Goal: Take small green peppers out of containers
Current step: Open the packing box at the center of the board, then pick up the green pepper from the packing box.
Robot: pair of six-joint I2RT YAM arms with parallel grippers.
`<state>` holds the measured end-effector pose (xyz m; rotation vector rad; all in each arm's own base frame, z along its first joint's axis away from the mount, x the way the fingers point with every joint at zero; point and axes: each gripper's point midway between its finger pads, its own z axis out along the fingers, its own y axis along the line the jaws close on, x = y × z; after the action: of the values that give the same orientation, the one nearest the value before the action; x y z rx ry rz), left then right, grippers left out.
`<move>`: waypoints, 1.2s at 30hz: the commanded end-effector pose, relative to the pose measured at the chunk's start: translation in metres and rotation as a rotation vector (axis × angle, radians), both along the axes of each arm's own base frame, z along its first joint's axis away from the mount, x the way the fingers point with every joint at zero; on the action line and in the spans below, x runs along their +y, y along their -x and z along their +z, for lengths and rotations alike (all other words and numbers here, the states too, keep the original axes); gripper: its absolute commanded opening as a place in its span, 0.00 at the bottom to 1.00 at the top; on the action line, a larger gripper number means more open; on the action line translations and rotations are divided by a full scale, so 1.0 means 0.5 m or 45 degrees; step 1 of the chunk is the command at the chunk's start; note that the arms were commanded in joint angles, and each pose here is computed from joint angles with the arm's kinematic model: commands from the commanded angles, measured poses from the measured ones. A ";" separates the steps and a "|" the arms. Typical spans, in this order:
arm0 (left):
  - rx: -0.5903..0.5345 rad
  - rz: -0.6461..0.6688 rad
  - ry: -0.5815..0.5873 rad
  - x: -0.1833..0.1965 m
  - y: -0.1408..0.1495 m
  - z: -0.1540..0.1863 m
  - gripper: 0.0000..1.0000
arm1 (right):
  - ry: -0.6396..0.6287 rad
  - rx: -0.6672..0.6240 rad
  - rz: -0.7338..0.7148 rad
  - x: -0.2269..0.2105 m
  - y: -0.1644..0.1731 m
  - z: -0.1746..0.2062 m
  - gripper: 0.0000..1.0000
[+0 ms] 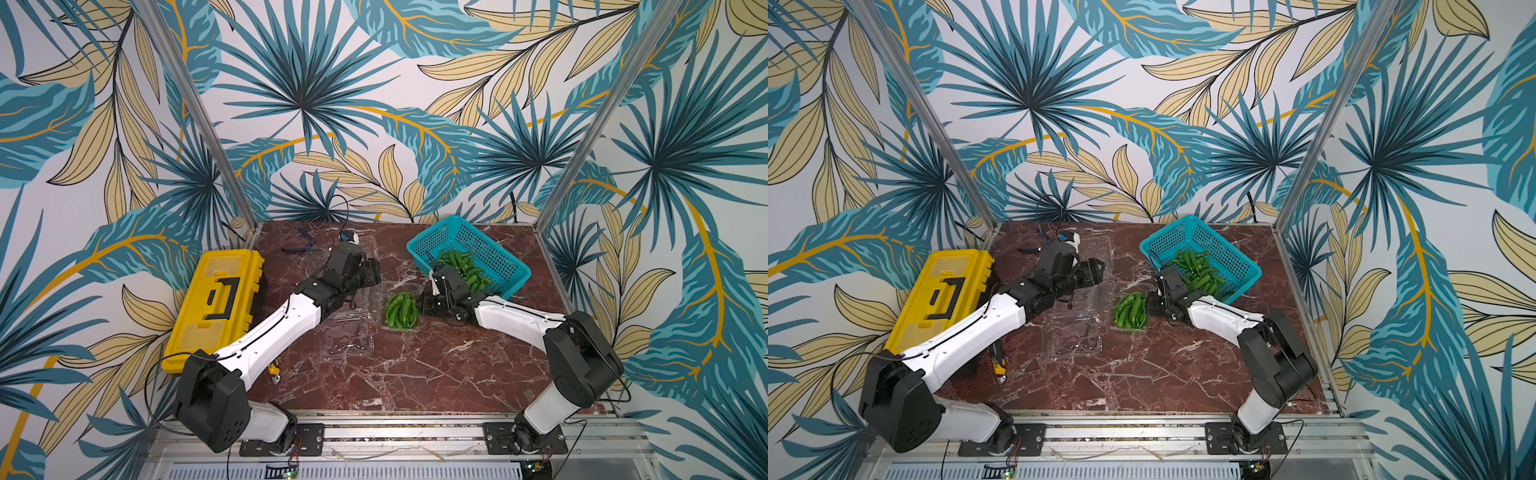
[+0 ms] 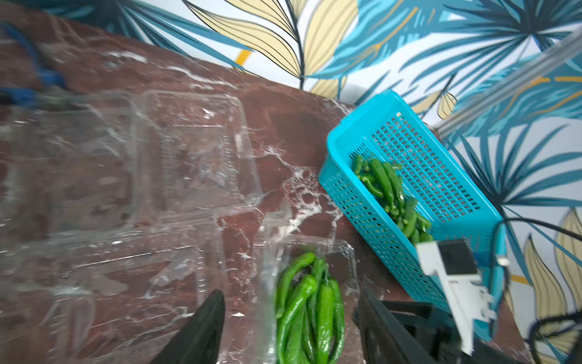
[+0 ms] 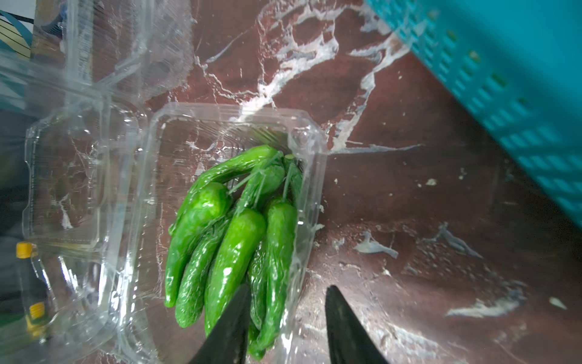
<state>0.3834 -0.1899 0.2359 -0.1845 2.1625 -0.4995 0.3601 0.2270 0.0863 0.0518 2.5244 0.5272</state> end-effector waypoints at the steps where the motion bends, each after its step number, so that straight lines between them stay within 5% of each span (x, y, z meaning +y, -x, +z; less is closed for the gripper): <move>1: -0.087 0.218 -0.086 0.077 -0.003 0.014 0.69 | 0.130 -0.116 -0.020 -0.010 -0.007 0.046 0.42; 10: 0.042 0.041 -0.069 0.011 -0.022 -0.052 0.71 | 0.031 -0.016 0.227 0.099 0.006 0.017 0.42; 23: 0.224 -0.106 0.005 -0.068 -0.042 -0.139 0.67 | 0.158 0.211 0.268 0.095 0.026 -0.080 0.33; 36: 0.227 -0.179 -0.022 -0.103 -0.036 -0.148 0.67 | 0.108 0.068 0.223 0.085 0.017 -0.037 0.12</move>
<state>0.3927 -0.2285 0.1433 -0.1143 2.4073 -0.5404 0.3514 0.2722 0.0487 -0.2041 2.6861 0.4789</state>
